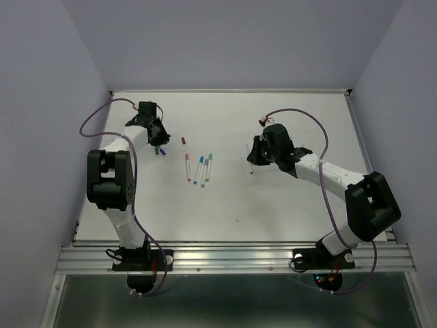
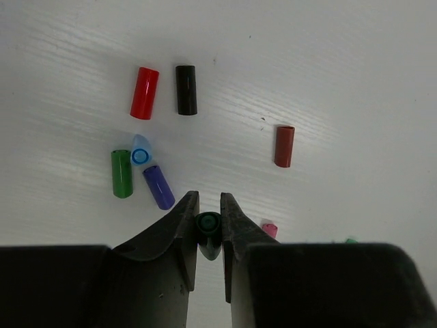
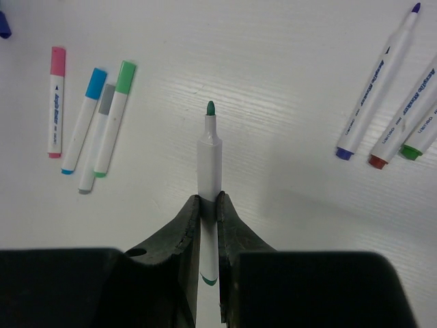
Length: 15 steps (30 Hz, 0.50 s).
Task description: Open the pen caps
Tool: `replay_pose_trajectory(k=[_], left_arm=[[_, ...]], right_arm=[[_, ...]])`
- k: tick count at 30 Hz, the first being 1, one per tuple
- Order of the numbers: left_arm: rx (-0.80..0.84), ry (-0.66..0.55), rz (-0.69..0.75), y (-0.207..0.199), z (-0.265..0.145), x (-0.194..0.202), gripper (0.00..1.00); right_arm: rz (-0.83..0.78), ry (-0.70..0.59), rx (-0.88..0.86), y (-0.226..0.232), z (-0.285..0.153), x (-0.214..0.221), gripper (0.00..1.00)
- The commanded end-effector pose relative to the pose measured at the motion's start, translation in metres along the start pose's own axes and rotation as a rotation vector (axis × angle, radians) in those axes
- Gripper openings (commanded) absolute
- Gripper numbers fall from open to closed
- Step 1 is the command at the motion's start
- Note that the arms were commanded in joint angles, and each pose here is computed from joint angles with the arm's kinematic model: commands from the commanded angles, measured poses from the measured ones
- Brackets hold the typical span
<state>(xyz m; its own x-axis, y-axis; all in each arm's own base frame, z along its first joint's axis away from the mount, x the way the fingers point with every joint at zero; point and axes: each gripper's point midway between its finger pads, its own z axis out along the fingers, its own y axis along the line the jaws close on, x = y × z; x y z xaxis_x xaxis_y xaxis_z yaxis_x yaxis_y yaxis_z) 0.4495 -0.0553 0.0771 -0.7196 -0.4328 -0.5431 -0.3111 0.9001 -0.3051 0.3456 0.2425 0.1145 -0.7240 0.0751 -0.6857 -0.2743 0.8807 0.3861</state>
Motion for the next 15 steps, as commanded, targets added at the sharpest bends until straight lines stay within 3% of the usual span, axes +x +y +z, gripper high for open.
replay_pose_trajectory(k=[1, 10, 15], left_arm=[[-0.015, -0.049, 0.017, -0.002, -0.003, -0.020, 0.27], [-0.059, -0.043, 0.020, 0.006, 0.006, -0.018, 0.47], [-0.057, -0.038, 0.022, 0.006, 0.006, -0.016, 0.49]], right_arm=[[0.000, -0.076, 0.037, 0.000, -0.006, -0.029, 0.01], [0.010, -0.065, 0.064, -0.008, -0.003, -0.026, 0.01], [0.016, -0.074, 0.095, -0.016, -0.006, -0.029, 0.01]])
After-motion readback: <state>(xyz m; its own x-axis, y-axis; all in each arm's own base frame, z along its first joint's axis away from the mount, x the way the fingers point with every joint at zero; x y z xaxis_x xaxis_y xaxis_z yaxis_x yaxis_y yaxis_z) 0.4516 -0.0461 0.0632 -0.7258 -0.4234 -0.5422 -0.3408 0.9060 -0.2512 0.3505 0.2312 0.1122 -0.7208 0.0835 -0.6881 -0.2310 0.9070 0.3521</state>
